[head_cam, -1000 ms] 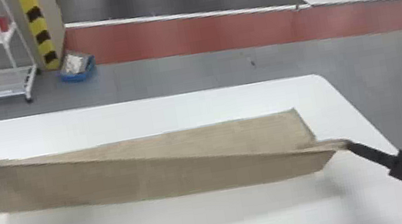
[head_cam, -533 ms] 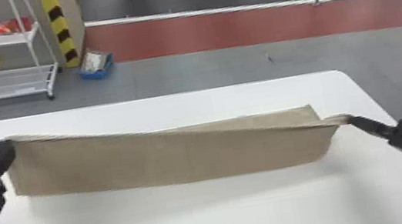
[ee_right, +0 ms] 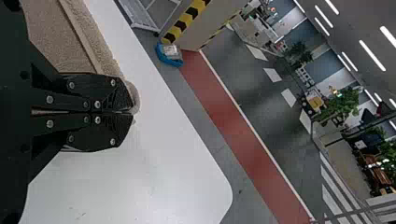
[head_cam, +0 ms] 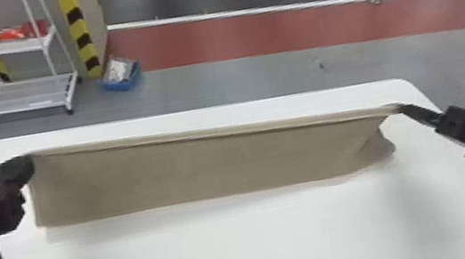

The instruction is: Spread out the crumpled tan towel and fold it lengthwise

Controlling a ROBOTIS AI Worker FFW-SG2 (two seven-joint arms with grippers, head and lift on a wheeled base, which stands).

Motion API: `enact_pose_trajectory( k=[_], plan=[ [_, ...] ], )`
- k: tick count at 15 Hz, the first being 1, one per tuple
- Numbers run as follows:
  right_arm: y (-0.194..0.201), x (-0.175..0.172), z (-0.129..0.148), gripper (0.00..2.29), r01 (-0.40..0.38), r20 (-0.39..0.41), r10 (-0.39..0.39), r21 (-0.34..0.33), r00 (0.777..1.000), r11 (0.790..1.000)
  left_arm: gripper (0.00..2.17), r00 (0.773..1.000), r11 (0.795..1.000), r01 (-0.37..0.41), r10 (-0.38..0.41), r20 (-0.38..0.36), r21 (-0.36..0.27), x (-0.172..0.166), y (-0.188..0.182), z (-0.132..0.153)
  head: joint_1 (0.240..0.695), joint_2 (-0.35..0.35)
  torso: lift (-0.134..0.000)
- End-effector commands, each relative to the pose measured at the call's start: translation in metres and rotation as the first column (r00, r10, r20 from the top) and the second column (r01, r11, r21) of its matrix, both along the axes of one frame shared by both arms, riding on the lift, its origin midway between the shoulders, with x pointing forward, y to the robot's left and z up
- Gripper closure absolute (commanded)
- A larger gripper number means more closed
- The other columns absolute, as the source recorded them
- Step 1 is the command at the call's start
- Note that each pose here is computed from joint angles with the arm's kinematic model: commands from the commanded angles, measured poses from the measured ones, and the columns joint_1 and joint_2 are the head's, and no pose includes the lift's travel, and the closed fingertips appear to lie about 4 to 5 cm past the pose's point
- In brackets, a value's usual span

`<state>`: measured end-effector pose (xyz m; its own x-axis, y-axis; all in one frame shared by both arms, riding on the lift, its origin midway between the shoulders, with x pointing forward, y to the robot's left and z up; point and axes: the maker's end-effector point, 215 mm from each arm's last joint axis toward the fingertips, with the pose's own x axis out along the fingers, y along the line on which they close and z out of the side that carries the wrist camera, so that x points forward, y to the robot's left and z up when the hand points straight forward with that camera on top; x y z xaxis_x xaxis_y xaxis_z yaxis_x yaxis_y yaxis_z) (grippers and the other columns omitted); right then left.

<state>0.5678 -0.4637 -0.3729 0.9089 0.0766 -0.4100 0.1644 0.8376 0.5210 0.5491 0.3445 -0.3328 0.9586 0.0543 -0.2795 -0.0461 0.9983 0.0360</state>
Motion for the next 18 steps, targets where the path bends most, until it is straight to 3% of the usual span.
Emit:
enact_pose_trajectory(
  k=[1, 6, 8, 11, 12, 13, 14, 15, 16, 17, 18],
  plan=[
    [0.001, 0.010, -0.009, 1.70, 0.007, -0.017, -0.008, -0.035, 1.000, 0.999, 1.38, 0.999, 1.000, 0.007, -0.007, -0.033, 0.004, 0.008, -0.004, -0.011, 0.695, -0.117, -0.124],
    [-0.004, 0.011, -0.007, 1.69, 0.017, -0.039, -0.019, -0.056, 0.999, 0.998, 1.38, 0.998, 1.000, 0.018, -0.017, -0.053, 0.015, 0.018, -0.011, -0.020, 0.695, -0.124, -0.124],
    [0.005, 0.018, -0.013, 1.44, -0.001, -0.061, -0.003, -0.063, 0.998, 0.998, 1.36, 0.997, 0.999, 0.032, -0.030, -0.073, 0.032, 0.023, -0.017, -0.027, 0.695, -0.128, -0.124],
    [0.018, 0.037, -0.027, 1.42, -0.026, -0.095, 0.019, -0.081, 0.995, 0.996, 1.36, 0.991, 0.997, 0.062, -0.055, -0.125, 0.053, 0.033, -0.028, -0.047, 0.695, -0.125, -0.124],
    [0.022, 0.042, -0.029, 1.27, -0.030, -0.097, 0.022, -0.085, 0.995, 0.996, 1.23, 0.989, 0.996, 0.061, -0.052, -0.137, 0.065, 0.036, -0.030, -0.055, 0.695, -0.122, -0.124],
    [0.023, 0.047, -0.034, 1.19, -0.027, -0.101, 0.017, -0.103, 0.995, 0.994, 0.92, 0.986, 0.995, 0.070, -0.058, -0.154, 0.074, 0.042, -0.035, -0.063, 0.695, -0.120, -0.124],
    [0.023, 0.055, -0.034, 1.19, -0.023, -0.090, 0.013, -0.114, 0.996, 0.993, 0.77, 0.983, 0.993, 0.078, -0.063, -0.171, 0.083, 0.049, -0.040, -0.072, 0.695, -0.119, -0.124],
    [0.023, 0.061, -0.034, 1.10, -0.015, -0.076, 0.005, -0.125, 0.997, 0.992, 0.44, 0.982, 0.993, 0.075, -0.058, -0.182, 0.088, 0.055, -0.044, -0.079, 0.695, -0.119, -0.124],
    [0.017, 0.067, -0.031, 0.66, 0.011, -0.039, -0.017, -0.140, 0.999, 0.990, 0.12, 0.983, 0.994, 0.064, -0.047, -0.179, 0.091, 0.059, -0.042, -0.080, 0.695, -0.119, -0.124],
    [0.003, 0.076, -0.017, 0.07, 0.059, 0.041, -0.053, -0.168, 0.998, 0.984, 0.01, 0.984, 0.995, 0.042, -0.024, -0.175, 0.096, 0.061, -0.037, -0.083, 0.695, -0.120, -0.124],
    [-0.003, 0.077, -0.015, 0.00, 0.079, 0.062, -0.070, -0.166, 0.996, 0.983, 0.02, 0.990, 0.994, 0.014, 0.001, -0.140, 0.105, 0.064, -0.031, -0.075, 0.695, -0.122, -0.124]
  ],
)
